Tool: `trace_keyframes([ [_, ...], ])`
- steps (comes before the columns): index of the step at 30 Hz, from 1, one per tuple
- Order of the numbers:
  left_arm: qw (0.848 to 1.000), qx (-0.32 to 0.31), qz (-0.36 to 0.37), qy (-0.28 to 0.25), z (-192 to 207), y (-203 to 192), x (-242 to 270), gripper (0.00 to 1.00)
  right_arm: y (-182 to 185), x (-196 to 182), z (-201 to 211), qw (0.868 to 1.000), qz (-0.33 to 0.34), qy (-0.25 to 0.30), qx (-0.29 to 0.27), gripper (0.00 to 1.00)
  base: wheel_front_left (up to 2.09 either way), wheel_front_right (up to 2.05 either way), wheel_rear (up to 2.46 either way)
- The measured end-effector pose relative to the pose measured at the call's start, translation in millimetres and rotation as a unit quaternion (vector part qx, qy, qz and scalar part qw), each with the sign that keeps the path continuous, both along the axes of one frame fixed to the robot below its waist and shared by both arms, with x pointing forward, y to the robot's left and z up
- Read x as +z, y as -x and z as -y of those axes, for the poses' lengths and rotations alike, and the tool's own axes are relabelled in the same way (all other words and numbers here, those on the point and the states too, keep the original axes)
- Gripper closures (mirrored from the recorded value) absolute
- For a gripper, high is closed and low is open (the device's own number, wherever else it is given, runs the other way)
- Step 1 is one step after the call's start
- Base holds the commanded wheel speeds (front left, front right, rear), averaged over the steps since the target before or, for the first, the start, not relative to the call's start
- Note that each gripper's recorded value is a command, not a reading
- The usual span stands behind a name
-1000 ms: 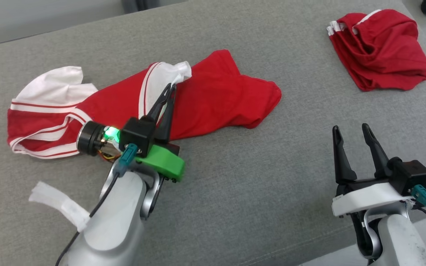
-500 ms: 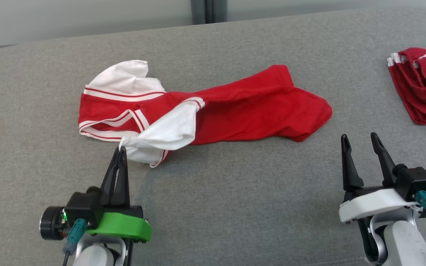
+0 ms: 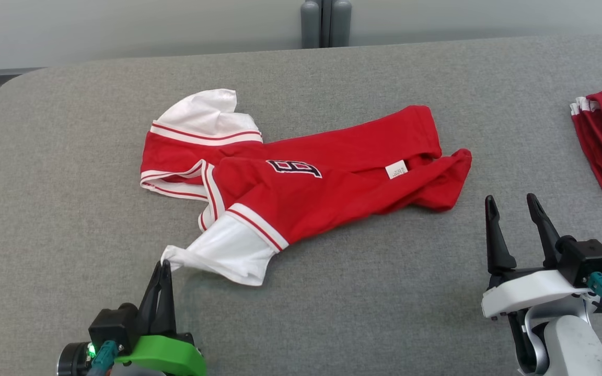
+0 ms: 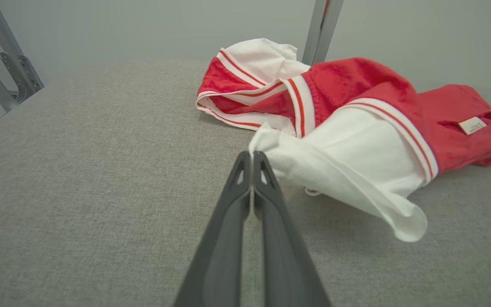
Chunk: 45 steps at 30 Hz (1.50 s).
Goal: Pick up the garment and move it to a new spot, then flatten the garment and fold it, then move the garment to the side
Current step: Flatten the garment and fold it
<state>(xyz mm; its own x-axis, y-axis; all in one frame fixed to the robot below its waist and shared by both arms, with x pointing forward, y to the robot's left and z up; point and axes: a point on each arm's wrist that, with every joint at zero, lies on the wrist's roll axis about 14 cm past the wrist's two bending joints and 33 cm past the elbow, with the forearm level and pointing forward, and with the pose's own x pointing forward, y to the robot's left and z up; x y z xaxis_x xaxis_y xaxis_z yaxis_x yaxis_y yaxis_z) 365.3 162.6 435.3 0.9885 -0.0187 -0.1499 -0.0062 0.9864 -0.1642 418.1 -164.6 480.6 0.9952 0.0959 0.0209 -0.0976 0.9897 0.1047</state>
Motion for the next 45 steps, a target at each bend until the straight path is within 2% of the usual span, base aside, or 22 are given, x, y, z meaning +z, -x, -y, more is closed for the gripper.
trace_keyframes([
  [1,1.0,0.0,-0.004,0.0,0,1,-3,0.3,0,0,0,1.0,0.0,0.0,0.0,0.0,0.0,0.0,0.0],
  [2,1.0,-0.001,-0.01,0.002,0,3,-6,0.0,0,0,0,1.0,0.0,0.0,-0.001,0.0,0.0,0.0,0.0],
  [8,1.0,0.019,-0.017,0.004,-12,8,-10,0.0,4,-4,3,1.0,-0.006,0.0,-0.003,0.0,0.0,0.0,0.0],
  [16,0.999,0.034,0.027,-0.003,-23,2,17,0.0,6,1,4,1.0,0.0,0.004,-0.005,0.0,0.0,0.0,0.0],
  [21,0.998,0.026,0.054,-0.008,-20,-6,33,0.0,6,0,9,1.0,-0.002,0.025,-0.009,0.0,0.0,0.0,0.0],
  [30,0.997,-0.012,0.07,0.005,10,-20,41,0.0,-33,-19,25,0.995,-0.043,0.086,-0.017,0.0,0.0,0.0,0.0],
  [35,0.997,-0.015,0.07,0.004,12,-25,41,0.0,-55,-39,11,0.991,-0.08,0.104,0.015,0.0,0.0,0.0,0.0],
  [41,0.998,0.0,0.07,0.001,3,-25,41,0.0,-75,-54,-13,0.975,-0.105,0.176,0.083,0.0,0.0,0.0,0.0],
  [45,0.998,0.005,0.067,-0.001,0,-23,40,0.0,-85,-54,-27,0.968,-0.103,0.2,0.114,0.0,0.0,0.0,0.0],
])
